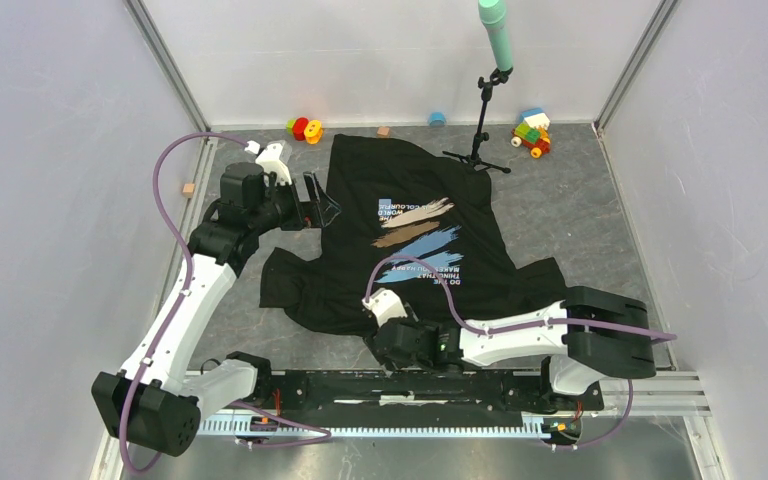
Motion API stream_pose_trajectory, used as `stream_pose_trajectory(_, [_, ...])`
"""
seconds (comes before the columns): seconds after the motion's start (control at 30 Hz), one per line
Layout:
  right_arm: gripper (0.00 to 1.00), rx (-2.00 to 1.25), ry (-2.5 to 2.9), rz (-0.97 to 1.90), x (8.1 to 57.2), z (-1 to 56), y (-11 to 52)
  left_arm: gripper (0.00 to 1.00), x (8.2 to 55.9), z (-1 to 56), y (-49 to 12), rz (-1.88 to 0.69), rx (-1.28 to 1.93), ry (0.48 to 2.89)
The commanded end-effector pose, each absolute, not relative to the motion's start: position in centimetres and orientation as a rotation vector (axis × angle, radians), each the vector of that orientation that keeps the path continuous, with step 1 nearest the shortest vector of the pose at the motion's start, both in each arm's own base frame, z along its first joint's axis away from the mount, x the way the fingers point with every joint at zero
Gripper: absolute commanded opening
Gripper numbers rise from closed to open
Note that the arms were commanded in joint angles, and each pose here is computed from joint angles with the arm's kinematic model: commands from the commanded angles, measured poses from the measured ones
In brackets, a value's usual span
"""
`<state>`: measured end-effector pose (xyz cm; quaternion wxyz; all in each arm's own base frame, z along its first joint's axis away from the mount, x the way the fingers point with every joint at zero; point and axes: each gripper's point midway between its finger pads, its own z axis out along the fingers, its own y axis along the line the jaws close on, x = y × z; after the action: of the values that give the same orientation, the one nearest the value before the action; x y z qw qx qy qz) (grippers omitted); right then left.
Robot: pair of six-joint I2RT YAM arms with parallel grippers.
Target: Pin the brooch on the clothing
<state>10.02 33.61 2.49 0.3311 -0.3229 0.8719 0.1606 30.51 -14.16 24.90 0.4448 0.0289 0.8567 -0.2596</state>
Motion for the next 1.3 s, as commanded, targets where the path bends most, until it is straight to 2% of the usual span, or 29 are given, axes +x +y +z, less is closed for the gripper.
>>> stream_pose_trajectory(0.0, [0.74, -0.823, 2.274, 0.382, 10.1, 2.8, 34.0, 1.0, 30.5, 25.4, -14.4, -0.653, 0.111, 2.099])
stream_pose_trajectory(0.5, [0.39, -0.86, 2.248, 0.377, 8.7, 3.5, 35.0, 1.0, 30.5, 25.3, -14.6, -0.667, 0.109, 2.104])
stream_pose_trajectory(0.7, [0.29, -0.871, 2.235, 0.402, 8.4, 3.7, 35.4, 1.0, 30.4, 25.3, -14.6, -0.671, 0.109, 2.102])
stream_pose_trajectory(0.8, [0.3, -0.874, 2.226, 0.41, 8.3, 4.0, 35.6, 1.0, 30.4, 25.3, -14.6, -0.67, 0.109, 2.102])
stream_pose_trajectory(1.0, [0.51, -0.865, 2.212, 0.419, 8.0, 4.7, 35.7, 1.0, 30.4, 25.2, -14.7, -0.673, 0.11, 2.104])
stream_pose_trajectory(1.27, [0.7, -0.871, 2.196, 0.38, 7.3, 5.2, 35.6, 1.0, 30.4, 25.2, -14.8, -0.679, 0.11, 2.104])
